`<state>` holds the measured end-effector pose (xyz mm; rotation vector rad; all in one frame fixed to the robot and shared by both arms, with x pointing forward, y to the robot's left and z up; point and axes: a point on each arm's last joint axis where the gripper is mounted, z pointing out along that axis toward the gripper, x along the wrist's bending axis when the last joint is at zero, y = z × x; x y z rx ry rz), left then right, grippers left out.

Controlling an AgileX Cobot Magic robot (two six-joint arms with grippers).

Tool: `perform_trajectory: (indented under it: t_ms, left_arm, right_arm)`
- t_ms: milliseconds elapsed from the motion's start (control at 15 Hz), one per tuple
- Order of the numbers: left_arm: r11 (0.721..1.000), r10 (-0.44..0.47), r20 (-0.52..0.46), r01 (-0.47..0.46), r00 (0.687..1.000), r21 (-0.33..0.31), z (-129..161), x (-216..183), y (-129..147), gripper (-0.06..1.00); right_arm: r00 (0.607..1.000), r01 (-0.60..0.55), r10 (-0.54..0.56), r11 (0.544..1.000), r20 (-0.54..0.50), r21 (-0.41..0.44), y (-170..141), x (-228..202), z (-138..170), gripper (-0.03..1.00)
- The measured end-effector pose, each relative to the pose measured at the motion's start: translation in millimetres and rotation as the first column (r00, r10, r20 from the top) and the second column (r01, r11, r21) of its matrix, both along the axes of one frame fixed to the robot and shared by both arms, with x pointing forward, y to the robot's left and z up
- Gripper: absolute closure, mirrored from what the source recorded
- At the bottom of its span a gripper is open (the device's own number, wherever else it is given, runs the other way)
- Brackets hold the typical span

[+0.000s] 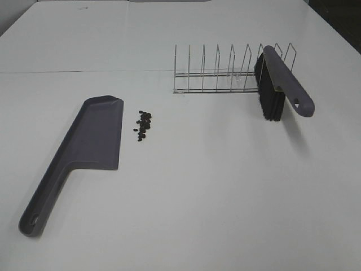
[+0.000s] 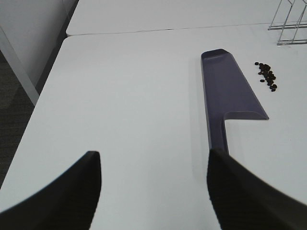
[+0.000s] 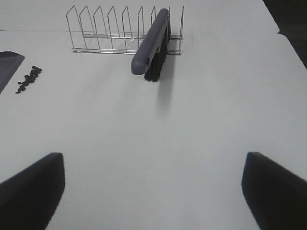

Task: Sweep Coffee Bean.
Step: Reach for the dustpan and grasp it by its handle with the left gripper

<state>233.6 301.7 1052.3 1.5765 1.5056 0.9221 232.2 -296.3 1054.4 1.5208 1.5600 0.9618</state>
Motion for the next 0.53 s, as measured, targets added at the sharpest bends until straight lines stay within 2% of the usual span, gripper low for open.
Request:
perform_trajectory:
  t_ms: [533]
  left_arm:
    - [1.000, 0.000, 0.000, 0.000, 1.000, 0.000, 0.0, 0.0, 0.0, 0.36]
  right_arm:
    - [1.000, 0.000, 0.000, 1.000, 0.000, 0.000, 0.0, 0.0, 0.0, 0.11]
